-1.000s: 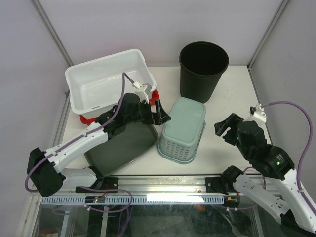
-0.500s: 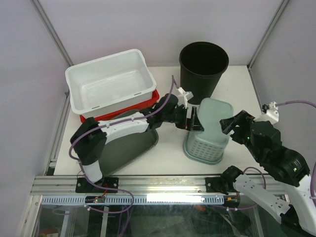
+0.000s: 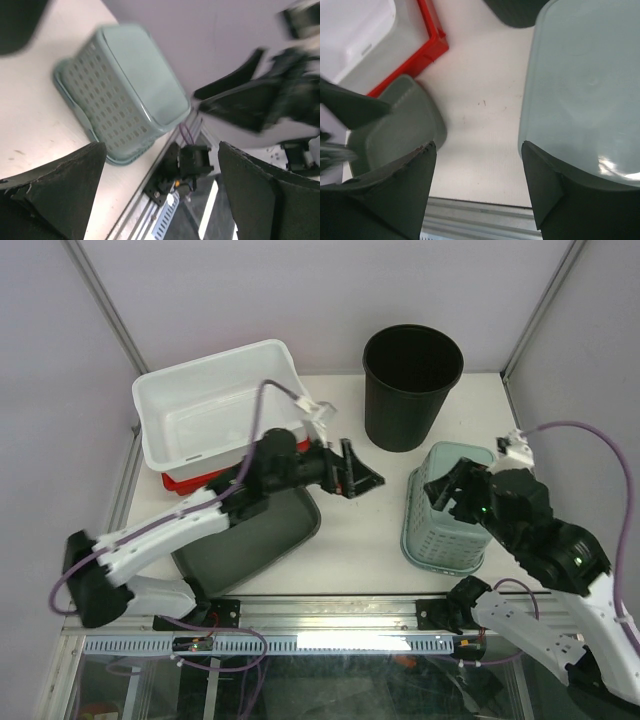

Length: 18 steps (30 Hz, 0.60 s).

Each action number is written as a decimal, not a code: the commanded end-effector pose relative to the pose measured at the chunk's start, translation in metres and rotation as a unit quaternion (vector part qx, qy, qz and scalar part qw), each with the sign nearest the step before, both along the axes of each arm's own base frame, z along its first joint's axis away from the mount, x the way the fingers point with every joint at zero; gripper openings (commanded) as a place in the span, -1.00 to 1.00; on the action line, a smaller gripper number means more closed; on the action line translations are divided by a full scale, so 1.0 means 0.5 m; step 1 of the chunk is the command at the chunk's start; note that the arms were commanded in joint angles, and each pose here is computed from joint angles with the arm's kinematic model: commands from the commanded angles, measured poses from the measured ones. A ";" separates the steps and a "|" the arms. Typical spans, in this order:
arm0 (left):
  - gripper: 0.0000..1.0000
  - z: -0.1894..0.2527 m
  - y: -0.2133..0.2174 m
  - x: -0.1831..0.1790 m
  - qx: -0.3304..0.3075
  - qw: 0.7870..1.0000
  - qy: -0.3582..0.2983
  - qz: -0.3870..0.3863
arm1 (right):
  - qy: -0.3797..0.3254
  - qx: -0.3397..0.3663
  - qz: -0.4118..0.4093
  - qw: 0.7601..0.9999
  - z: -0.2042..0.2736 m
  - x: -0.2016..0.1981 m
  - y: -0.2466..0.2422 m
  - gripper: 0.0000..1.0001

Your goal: Turn the large container upside down

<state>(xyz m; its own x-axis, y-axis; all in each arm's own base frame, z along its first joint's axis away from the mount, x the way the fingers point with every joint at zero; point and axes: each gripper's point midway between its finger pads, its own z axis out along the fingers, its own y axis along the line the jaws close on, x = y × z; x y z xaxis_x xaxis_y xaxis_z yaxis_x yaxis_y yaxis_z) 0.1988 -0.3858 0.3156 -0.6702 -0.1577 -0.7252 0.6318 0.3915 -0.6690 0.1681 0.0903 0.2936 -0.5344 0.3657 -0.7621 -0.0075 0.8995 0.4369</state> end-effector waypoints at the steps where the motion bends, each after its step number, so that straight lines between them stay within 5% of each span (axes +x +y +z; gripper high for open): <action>1: 0.98 0.071 0.191 0.032 -0.010 0.981 -0.061 0.186 | 0.043 0.003 0.142 0.989 -0.042 0.045 0.151 0.45; 9: 0.98 0.079 0.270 0.036 0.020 0.966 -0.070 0.248 | 0.080 -0.059 0.077 0.992 -0.146 0.156 0.186 0.55; 14: 0.98 0.041 0.232 0.039 0.044 0.973 -0.053 0.219 | 0.114 -0.140 -0.045 0.983 -0.209 0.203 0.082 0.53; 18: 0.98 0.016 0.211 0.047 0.062 0.975 -0.046 0.208 | 0.174 -0.131 -0.113 0.969 -0.264 0.217 -0.019 0.53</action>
